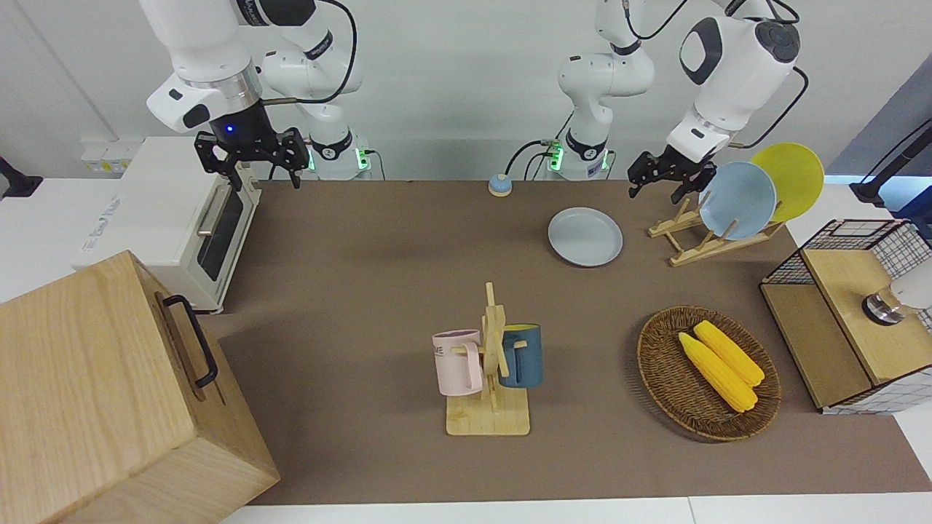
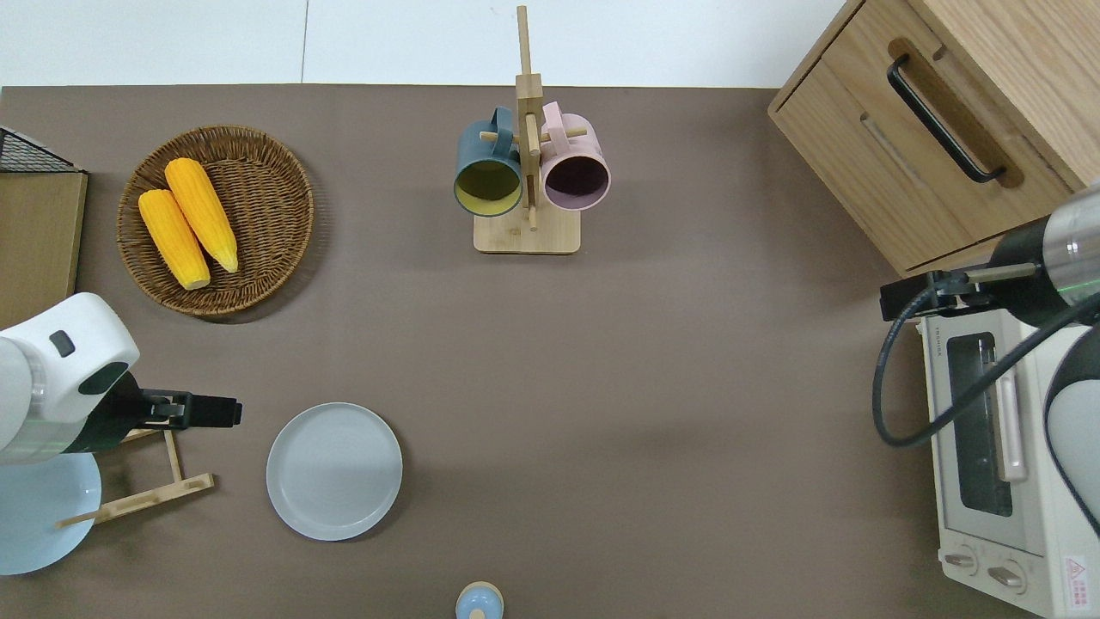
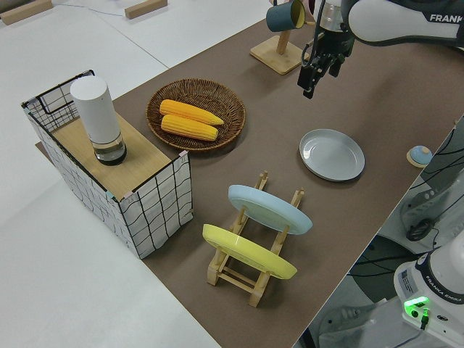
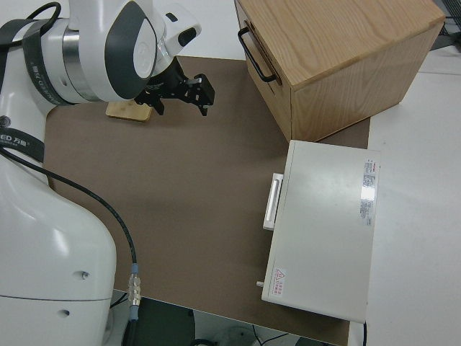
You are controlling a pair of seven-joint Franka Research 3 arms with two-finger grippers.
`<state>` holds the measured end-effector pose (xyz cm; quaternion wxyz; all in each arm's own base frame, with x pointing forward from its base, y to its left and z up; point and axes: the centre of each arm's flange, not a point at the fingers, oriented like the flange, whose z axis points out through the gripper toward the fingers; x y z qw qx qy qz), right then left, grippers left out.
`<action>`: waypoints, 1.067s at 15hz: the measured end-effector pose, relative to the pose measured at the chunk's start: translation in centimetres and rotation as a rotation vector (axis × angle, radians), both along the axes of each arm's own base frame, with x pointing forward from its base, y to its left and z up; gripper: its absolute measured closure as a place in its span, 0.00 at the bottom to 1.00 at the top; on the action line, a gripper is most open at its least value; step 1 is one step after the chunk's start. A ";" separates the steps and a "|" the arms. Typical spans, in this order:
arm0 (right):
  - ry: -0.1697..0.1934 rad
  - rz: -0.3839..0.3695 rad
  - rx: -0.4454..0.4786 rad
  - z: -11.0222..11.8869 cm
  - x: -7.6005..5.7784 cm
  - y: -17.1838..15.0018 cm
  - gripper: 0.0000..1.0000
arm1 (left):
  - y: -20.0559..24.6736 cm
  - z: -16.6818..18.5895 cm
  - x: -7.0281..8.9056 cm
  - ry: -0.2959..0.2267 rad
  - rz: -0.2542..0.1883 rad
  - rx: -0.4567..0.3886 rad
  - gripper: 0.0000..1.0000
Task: Pick gray plate from low plate rack and place it on table with left arm
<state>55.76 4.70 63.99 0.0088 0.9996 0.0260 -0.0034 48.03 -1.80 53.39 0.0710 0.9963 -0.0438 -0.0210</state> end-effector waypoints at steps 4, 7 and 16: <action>0.000 0.000 0.000 0.0 0.0 0.0 0.01 | -0.5 5.1 -0.1 -0.003 -0.005 0.004 0.00; 0.000 0.000 0.000 0.0 0.0 0.0 0.01 | 0.1 7.2 -0.3 -0.005 0.010 0.006 0.00; 0.000 0.000 0.000 0.0 0.0 0.0 0.01 | 0.2 8.3 -0.2 -0.020 0.042 0.080 0.00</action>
